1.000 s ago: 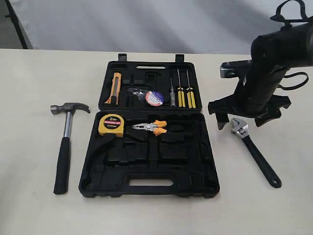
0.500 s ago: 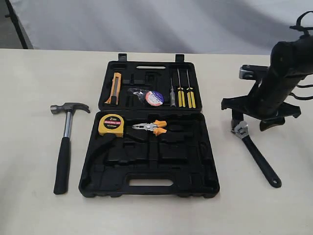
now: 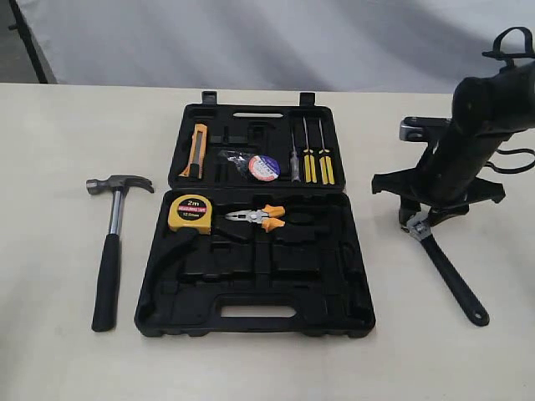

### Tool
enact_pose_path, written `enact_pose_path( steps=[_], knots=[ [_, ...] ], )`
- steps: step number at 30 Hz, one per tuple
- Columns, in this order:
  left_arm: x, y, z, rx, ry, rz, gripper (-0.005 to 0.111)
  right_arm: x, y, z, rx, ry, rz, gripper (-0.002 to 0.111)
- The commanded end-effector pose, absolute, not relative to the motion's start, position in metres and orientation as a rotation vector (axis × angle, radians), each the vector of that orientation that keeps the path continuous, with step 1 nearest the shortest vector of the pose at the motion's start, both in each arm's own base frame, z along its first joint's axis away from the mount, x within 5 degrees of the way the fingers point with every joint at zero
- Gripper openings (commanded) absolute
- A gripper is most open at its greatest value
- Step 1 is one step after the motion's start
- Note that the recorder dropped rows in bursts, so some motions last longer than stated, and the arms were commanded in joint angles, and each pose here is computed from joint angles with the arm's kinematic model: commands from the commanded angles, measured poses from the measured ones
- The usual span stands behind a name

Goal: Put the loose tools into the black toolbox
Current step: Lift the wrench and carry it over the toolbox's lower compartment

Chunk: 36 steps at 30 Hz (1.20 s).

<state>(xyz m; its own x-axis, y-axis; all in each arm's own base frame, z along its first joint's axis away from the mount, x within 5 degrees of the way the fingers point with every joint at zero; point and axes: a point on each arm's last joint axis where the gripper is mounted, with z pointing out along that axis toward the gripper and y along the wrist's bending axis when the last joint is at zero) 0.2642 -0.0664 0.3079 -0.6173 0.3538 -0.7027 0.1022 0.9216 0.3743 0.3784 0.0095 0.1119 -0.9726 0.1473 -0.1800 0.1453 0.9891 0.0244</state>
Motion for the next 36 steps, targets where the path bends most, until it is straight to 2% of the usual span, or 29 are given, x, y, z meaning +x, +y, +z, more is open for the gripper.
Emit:
enact_pose_path(
  steps=[1,4,11,15,20,26,36],
  knots=[
    [0.263,-0.066,0.307,0.306,2.223,0.348,0.001,0.374,0.01,0.1,0.161,3.008,0.016,0.0],
    [0.263,-0.066,0.307,0.306,2.223,0.348,0.001,0.374,0.01,0.11,0.151,2.992,0.017,-0.001],
    [0.263,-0.066,0.307,0.306,2.223,0.348,0.001,0.365,0.019,0.166,0.002,2.908,0.124,-0.001],
    [0.263,-0.066,0.307,0.306,2.223,0.348,0.001,0.362,0.049,0.169,-0.184,2.89,0.246,-0.001],
    [0.263,-0.066,0.307,0.306,2.223,0.348,0.001,0.357,0.094,0.172,-0.42,2.851,0.261,-0.001],
    [0.263,-0.066,0.307,0.306,2.223,0.348,0.001,0.35,0.165,0.193,-0.673,2.724,0.307,-0.001],
    [0.263,-0.066,0.307,0.306,2.223,0.348,0.001,0.332,0.237,0.169,-1.109,2.45,0.275,-0.001]
  ],
)
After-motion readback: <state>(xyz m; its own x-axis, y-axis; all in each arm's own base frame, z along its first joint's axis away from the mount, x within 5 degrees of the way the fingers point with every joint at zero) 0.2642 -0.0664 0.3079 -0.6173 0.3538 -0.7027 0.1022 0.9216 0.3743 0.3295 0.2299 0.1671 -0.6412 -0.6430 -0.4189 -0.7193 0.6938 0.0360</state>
